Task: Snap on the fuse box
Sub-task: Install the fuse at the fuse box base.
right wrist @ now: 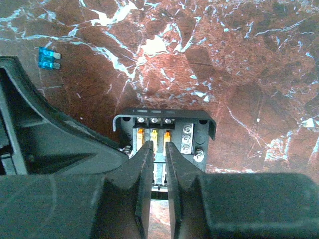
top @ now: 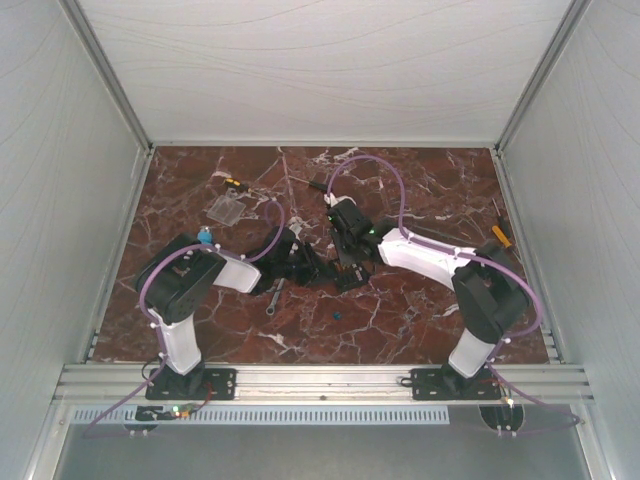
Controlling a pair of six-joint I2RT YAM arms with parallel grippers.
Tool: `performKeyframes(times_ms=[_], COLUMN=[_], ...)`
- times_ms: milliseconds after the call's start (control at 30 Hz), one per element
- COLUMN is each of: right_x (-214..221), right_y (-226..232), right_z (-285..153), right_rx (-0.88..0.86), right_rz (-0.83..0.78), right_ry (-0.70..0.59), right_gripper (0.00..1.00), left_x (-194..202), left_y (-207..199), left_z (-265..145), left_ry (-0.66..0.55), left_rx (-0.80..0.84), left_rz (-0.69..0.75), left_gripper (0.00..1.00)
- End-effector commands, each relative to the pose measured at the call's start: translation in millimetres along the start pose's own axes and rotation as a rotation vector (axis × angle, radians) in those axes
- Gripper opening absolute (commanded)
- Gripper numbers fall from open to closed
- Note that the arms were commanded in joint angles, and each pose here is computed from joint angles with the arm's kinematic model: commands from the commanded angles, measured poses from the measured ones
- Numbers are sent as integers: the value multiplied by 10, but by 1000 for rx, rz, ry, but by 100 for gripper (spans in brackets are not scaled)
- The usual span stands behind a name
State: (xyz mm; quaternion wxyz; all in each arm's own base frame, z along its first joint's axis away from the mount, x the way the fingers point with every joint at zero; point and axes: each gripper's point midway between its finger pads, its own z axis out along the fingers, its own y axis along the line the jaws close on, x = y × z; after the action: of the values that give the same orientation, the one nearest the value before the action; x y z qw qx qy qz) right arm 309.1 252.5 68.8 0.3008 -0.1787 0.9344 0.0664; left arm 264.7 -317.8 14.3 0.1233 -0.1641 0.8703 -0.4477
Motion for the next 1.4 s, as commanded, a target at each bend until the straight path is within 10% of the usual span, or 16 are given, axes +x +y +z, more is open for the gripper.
performKeyframes(times_ms=[0,1367], right_x=[-40,520], right_y=[-90,-210], right_z=[17,152], right_rx=[42,78], right_rz=[4,-83], right_ry=[9,256], right_gripper=[12,0], left_x=[24,40], left_y=[147,172], left_z=[6,-3], left_ry=[-6,-5], left_rx=[-65,-73], left_rz=[-6,-8], left_gripper=[23,23])
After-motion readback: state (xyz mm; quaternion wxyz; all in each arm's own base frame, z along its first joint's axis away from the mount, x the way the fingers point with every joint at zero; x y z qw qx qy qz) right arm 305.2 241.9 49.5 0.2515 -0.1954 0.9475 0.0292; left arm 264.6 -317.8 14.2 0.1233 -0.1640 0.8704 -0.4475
